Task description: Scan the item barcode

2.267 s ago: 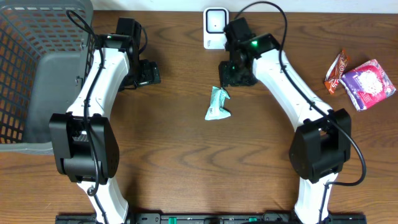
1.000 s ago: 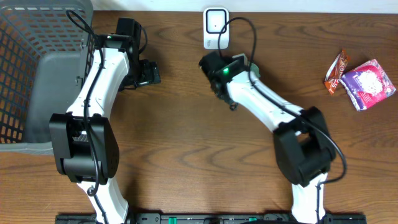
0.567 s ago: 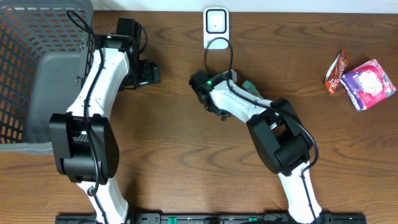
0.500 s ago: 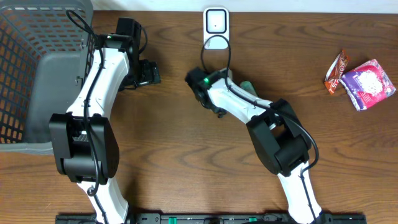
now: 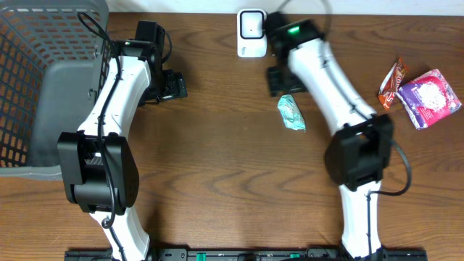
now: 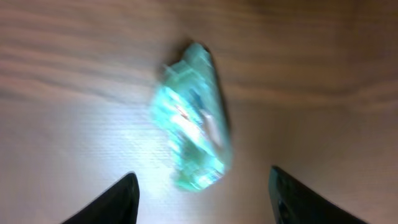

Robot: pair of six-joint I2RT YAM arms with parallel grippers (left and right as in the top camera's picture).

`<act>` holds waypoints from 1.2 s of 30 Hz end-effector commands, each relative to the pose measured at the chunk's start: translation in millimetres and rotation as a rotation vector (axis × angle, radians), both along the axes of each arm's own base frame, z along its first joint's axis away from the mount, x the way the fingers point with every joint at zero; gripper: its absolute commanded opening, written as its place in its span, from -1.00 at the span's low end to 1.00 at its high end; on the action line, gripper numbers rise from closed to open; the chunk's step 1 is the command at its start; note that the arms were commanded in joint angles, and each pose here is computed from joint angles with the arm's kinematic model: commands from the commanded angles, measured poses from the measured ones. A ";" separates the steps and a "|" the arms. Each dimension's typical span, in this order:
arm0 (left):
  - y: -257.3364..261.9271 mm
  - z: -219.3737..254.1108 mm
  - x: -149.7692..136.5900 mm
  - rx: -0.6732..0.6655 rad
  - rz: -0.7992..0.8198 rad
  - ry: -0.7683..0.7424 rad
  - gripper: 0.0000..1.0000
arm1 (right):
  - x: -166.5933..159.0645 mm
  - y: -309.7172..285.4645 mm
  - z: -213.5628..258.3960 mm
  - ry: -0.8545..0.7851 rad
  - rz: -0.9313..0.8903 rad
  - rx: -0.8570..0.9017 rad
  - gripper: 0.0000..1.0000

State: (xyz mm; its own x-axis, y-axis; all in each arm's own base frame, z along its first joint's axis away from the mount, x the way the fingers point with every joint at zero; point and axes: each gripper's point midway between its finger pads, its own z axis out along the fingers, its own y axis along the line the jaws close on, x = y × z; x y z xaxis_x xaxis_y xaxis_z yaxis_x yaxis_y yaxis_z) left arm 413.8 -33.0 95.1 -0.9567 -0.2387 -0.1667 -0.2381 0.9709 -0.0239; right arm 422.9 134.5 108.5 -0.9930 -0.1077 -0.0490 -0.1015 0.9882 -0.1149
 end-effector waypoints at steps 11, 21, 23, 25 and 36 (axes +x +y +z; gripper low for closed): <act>4.2 -3.6 -4.7 0.014 0.008 0.016 0.96 | -27.1 -23.7 -76.9 0.180 0.101 0.121 0.15; 4.2 -3.6 -4.7 0.014 0.007 0.016 0.95 | -16.1 -6.2 -76.4 0.119 0.130 0.127 -0.98; 4.2 -3.6 -4.7 0.014 0.008 0.016 0.96 | -4.1 1.7 -63.3 0.071 0.129 0.137 -0.98; 4.2 -3.6 -4.7 0.014 0.008 0.016 0.95 | 10.6 11.7 -49.6 0.008 0.122 0.154 -0.98; 4.2 -3.6 -4.7 0.014 0.008 0.016 0.95 | 127.3 82.3 18.8 -0.555 0.004 0.342 -0.98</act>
